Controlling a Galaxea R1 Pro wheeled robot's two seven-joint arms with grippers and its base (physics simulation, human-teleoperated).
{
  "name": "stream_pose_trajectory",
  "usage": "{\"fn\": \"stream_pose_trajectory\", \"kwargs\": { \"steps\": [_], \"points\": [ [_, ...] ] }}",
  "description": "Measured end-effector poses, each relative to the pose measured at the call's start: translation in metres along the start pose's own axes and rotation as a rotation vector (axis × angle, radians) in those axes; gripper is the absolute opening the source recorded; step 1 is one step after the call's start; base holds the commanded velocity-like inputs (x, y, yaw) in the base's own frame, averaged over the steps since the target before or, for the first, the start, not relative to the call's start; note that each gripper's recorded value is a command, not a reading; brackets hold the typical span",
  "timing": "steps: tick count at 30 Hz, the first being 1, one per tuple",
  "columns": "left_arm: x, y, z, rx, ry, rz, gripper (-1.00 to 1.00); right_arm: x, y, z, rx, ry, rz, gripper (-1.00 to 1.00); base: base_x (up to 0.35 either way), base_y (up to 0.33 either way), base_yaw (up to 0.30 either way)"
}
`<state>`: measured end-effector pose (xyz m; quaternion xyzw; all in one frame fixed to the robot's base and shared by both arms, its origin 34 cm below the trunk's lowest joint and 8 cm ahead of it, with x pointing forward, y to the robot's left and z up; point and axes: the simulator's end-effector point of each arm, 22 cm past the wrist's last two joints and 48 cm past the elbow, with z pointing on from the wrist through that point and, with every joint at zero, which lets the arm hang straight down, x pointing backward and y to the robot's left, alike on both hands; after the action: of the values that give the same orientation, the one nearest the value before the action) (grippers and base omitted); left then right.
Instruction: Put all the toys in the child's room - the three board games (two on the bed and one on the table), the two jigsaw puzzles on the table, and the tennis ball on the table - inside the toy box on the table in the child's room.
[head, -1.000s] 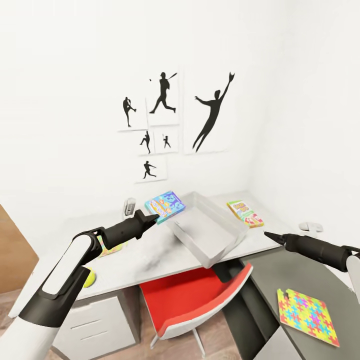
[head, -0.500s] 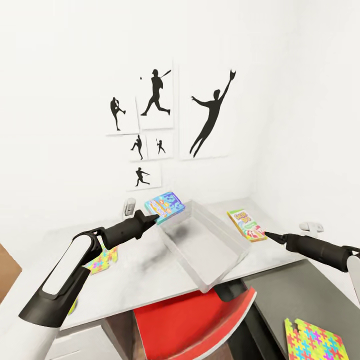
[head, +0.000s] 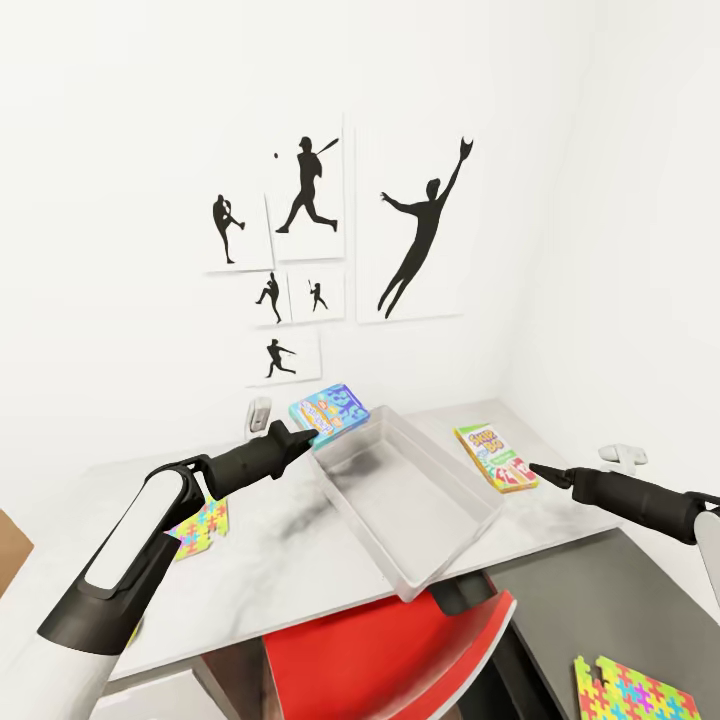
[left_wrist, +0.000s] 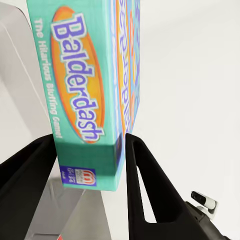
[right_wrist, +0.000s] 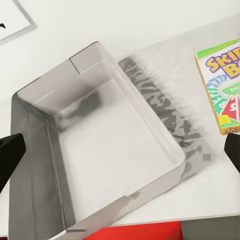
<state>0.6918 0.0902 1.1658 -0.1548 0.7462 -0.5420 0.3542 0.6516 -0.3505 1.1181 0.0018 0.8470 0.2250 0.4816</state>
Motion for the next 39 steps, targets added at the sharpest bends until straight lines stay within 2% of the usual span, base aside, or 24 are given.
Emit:
{"fn": "stream_pose_trajectory", "kwargs": {
  "steps": [20, 39],
  "points": [
    [-0.0005, 0.0000, -0.0002, 0.000, 0.000, -0.001, -1.00, 0.0004, 0.0008, 0.0005, -0.002, 0.001, -0.001, 1.00, 0.006, 0.002, 0.089],
    [-0.0007, -0.0010, -0.0009, 0.004, 0.000, -0.002, -1.00, 0.0017, 0.0023, 0.0016, -0.005, 0.005, -0.002, 1.00, 0.130, 0.103, 0.004]
  ]
}}
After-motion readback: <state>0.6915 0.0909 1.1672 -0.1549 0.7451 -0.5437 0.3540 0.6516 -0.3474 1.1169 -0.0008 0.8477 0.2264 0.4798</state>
